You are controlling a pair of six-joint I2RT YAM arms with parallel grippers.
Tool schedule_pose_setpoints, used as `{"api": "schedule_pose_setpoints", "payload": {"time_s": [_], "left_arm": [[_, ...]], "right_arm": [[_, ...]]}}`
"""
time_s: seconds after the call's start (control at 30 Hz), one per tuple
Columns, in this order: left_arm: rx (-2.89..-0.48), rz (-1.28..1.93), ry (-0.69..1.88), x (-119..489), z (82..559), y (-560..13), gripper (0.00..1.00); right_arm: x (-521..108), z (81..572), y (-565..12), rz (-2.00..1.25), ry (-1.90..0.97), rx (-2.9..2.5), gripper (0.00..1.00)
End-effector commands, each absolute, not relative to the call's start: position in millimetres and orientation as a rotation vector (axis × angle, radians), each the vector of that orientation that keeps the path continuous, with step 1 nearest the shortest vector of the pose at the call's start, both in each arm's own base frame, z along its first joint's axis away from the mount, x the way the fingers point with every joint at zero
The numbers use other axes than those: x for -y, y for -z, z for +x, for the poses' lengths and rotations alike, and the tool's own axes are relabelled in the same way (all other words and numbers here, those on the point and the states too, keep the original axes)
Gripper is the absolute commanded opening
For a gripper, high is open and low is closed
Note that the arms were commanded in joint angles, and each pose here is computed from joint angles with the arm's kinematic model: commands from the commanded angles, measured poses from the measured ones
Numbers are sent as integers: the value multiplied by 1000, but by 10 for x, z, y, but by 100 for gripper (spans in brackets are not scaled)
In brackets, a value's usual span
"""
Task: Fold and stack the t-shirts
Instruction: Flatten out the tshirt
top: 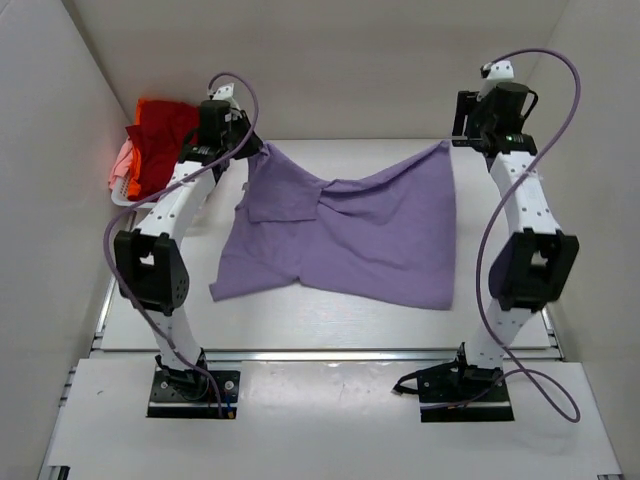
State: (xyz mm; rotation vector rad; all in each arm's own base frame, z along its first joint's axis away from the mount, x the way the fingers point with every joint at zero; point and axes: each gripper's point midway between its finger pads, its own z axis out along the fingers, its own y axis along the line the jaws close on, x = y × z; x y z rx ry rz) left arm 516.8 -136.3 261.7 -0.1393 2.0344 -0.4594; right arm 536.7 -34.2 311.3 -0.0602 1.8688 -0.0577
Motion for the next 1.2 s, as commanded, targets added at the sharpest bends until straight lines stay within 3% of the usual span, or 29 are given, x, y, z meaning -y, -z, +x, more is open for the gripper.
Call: {"api": "schedule_pose_setpoints", "payload": {"time_s": [0.0,0.03,0.07,0.13,0.27,0.33,0.57,0.73,1.17], "left_arm": [[-1872,-157,431,1210,5319,-3215,28],[-1849,-167,417,1158,5274,-3297,29],[-1881,-181,408,1108,5219,-3104,32],[-1881,-202,429,1026,4931,-3083,36],[-1990,-236,407,941,4215,-2499,47],[-2122,-246,361,901,3834,-1974,48],[-2342,-295,187,574,3093,-1062,52],[-2433,-315,60,357,3064,-682,62],[-2517,-338,-92,106,3027,-340,59]], "right_arm": [[729,5502,-3502,36,229,-1819,67],[740,5482,-3403,37,240,-1847,76],[734,5455,-3354,48,245,-1862,78],[728,5254,-3004,71,217,-1955,77],[553,4595,-2286,122,163,-2125,73],[407,4318,-2016,143,121,-2176,71],[-138,3444,-1063,159,-21,-2410,71],[-373,3196,-844,174,-126,-2443,71],[-398,2980,-617,190,-199,-2494,72]]}}
